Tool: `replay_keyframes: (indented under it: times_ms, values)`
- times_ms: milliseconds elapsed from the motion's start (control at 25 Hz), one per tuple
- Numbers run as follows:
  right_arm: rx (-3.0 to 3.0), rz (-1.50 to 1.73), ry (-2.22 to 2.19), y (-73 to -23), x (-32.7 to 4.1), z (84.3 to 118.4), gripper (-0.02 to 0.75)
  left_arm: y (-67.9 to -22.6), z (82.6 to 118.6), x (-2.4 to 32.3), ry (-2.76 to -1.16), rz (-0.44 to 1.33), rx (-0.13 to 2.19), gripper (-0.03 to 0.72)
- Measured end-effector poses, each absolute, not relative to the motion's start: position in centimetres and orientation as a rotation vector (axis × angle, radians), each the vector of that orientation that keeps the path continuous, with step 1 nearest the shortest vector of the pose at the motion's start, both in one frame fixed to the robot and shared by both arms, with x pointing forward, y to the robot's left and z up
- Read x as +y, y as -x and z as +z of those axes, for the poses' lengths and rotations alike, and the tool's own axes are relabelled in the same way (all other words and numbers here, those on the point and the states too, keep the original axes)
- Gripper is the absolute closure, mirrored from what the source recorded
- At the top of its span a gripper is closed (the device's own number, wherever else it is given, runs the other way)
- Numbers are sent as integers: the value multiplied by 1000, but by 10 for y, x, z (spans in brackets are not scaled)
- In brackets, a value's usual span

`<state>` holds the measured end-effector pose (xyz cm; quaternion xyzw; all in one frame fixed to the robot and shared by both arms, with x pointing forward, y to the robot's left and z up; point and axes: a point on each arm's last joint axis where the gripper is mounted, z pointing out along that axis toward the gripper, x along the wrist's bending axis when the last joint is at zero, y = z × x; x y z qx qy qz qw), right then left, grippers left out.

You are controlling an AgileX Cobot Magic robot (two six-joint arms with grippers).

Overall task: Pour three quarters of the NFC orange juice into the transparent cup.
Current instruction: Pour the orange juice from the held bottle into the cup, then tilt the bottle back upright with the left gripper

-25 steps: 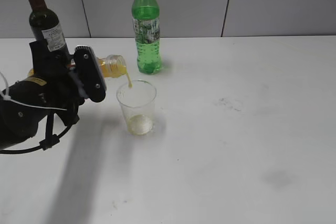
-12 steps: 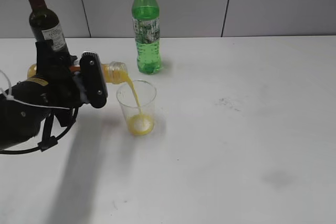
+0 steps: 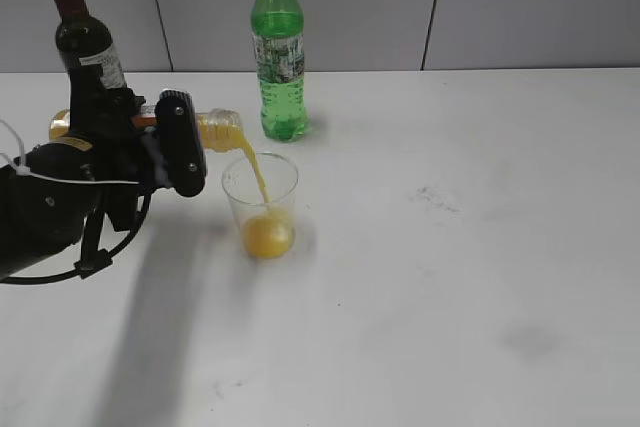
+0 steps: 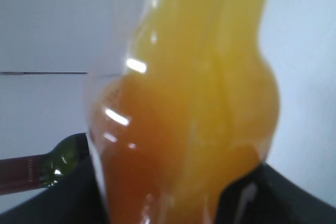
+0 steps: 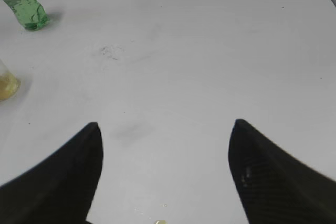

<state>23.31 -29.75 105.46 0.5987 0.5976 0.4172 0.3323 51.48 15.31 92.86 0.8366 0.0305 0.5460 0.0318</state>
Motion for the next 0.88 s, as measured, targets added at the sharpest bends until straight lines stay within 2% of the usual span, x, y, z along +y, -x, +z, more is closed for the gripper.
replay_keyframes:
  times_ms: [880]
  values:
    - [1561, 1090, -1564, -233, -298, 1055, 167, -515, 928, 154, -2598, 1686, 78, 209]
